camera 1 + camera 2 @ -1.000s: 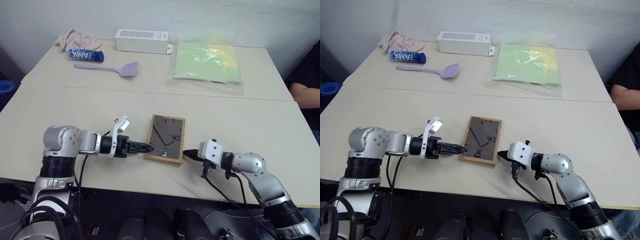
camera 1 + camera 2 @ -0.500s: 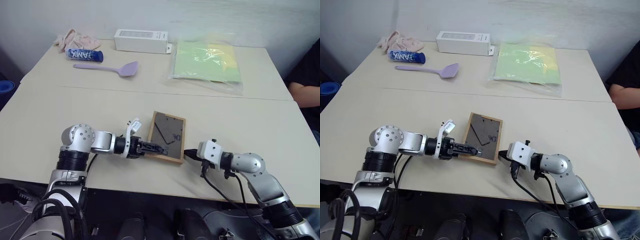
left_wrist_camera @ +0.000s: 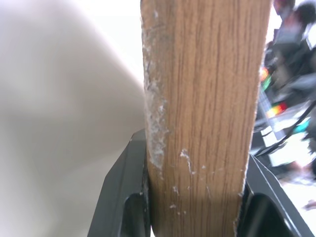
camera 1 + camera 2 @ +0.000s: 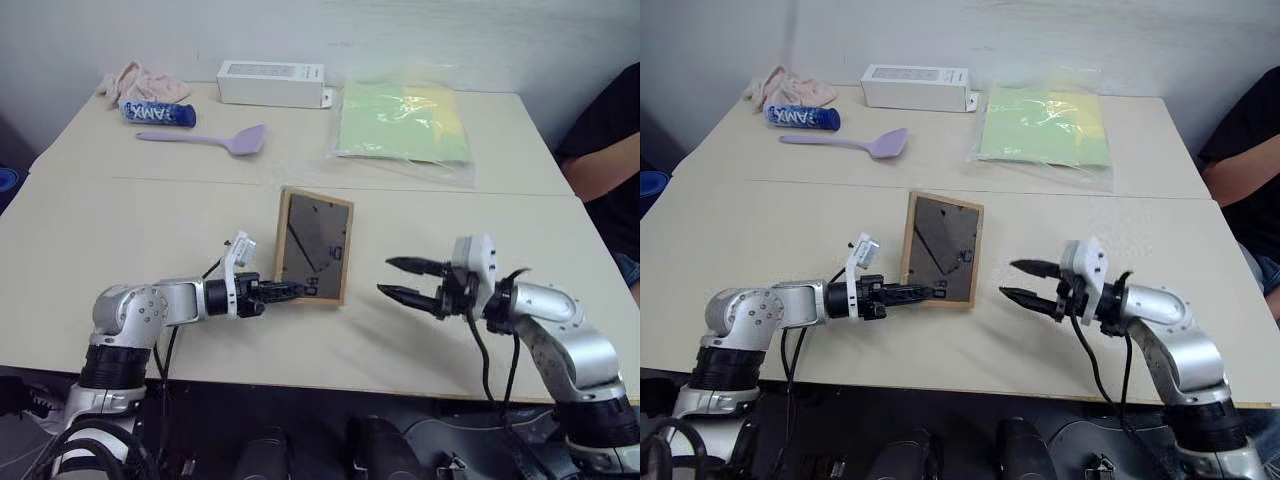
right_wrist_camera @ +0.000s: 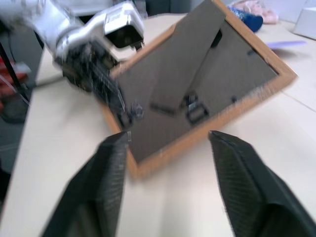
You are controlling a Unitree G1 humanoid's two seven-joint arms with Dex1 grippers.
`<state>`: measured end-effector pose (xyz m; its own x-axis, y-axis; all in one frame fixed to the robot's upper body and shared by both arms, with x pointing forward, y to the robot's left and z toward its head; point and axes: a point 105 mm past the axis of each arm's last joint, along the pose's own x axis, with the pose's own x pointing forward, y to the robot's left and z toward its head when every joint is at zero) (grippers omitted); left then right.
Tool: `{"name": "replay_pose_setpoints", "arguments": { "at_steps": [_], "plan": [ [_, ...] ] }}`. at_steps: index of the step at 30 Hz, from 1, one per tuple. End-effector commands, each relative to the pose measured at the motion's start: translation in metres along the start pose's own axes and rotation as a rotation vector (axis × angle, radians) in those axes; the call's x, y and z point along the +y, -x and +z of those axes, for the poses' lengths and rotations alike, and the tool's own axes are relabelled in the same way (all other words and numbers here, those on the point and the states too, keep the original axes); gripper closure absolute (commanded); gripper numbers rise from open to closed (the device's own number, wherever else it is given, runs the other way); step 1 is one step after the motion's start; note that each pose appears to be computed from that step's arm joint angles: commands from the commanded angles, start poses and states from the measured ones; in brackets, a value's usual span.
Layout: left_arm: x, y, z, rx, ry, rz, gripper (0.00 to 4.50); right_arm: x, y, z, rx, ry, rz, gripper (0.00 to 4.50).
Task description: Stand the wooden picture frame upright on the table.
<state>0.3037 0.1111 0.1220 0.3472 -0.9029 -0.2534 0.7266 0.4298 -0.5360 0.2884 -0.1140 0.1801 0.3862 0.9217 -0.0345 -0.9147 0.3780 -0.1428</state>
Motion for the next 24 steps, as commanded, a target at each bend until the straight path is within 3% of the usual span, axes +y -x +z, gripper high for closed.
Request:
{"name": "replay_pose_setpoints", "arguments": {
  "at_steps": [1,3,12,17,19,24],
  "plan": [
    [-0.005,-0.003,-0.002,0.014,-0.088,-0.019,3.21,0.004,-0.022,0.009,-0.004,-0.004,0.022,0.57],
    [-0.008,-0.005,-0.004,0.023,-0.106,-0.037,3.21,0.001,-0.034,0.010,-0.001,0.012,0.011,0.04],
    [-0.007,-0.007,-0.009,0.048,-0.149,-0.040,3.21,0.019,-0.067,0.017,-0.059,0.012,0.144,0.04],
    [-0.007,-0.004,-0.002,0.009,-0.069,-0.041,3.21,0.033,-0.051,0.020,-0.083,0.029,0.230,0.04],
    [-0.009,-0.002,0.001,-0.001,0.048,-0.065,3.21,0.037,-0.038,0.016,-0.072,0.071,0.252,0.04],
    [-0.030,0.006,0.006,0.032,0.243,-0.200,3.21,0.023,-0.023,0.016,-0.097,0.249,0.170,0.04]
  ]
}}
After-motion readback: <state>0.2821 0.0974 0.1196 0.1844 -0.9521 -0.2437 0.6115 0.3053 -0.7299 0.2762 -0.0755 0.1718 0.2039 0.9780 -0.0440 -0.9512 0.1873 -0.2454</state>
